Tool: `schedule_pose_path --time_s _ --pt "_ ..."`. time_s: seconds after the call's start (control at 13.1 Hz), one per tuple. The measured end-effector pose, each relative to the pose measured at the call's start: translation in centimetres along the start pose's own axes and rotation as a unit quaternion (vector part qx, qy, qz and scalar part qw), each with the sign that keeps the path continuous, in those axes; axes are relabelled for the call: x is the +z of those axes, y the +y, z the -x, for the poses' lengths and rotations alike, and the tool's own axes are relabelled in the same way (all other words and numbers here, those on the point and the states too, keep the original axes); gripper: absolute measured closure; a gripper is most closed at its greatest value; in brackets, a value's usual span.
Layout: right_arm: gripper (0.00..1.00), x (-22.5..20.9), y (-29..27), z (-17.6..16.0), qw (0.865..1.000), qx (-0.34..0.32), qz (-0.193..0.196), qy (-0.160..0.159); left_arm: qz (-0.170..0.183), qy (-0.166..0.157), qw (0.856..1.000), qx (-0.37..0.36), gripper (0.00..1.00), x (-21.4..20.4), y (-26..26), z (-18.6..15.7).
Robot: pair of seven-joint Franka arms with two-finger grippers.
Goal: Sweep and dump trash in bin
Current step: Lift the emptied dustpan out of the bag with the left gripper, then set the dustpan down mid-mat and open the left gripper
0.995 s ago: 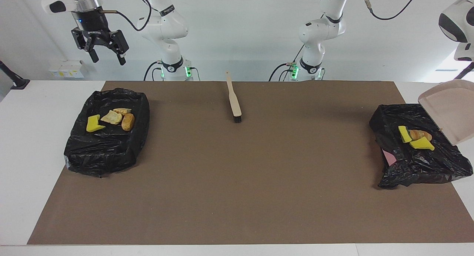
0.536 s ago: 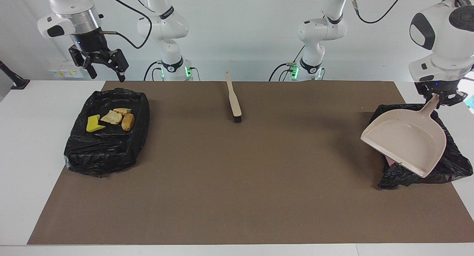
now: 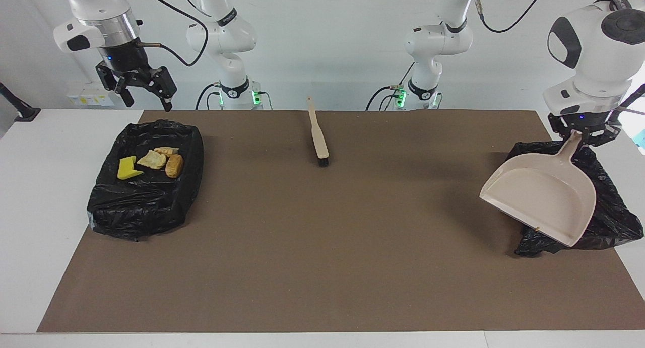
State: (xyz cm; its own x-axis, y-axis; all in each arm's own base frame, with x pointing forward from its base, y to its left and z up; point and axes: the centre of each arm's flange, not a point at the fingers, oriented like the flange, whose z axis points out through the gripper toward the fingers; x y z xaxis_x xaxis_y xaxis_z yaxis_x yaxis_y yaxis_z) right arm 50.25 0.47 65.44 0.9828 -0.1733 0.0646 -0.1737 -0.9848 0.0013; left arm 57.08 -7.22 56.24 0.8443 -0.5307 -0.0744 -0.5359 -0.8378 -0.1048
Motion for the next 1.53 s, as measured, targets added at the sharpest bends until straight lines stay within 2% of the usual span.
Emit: schedule_pose_path --time_s 0.38,0.69,0.92,1.22,1.53 --pt "0.0 0.1 0.1 0.0 1.0 0.001 0.0 -0.001 0.055 0.033 0.996 -0.07 0.69 -2.0 12.1 -4.1" --pt "0.0 0.1 0.2 0.0 1.0 0.002 0.0 -0.001 0.064 0.042 0.993 -0.087 0.69 -1.8 18.9 -6.1" --pt "0.0 0.1 0.2 0.0 1.0 0.002 0.0 -0.001 0.065 0.043 0.991 -0.113 0.69 1.1 24.3 -8.7" --pt "0.0 0.1 0.3 0.0 1.0 0.003 0.0 -0.001 0.069 0.048 0.986 -0.144 0.69 7.7 31.1 -12.7" --pt "0.0 0.1 0.3 0.0 1.0 0.003 0.0 -0.001 0.084 0.053 0.98 -0.173 0.69 13.0 36.5 -14.7"
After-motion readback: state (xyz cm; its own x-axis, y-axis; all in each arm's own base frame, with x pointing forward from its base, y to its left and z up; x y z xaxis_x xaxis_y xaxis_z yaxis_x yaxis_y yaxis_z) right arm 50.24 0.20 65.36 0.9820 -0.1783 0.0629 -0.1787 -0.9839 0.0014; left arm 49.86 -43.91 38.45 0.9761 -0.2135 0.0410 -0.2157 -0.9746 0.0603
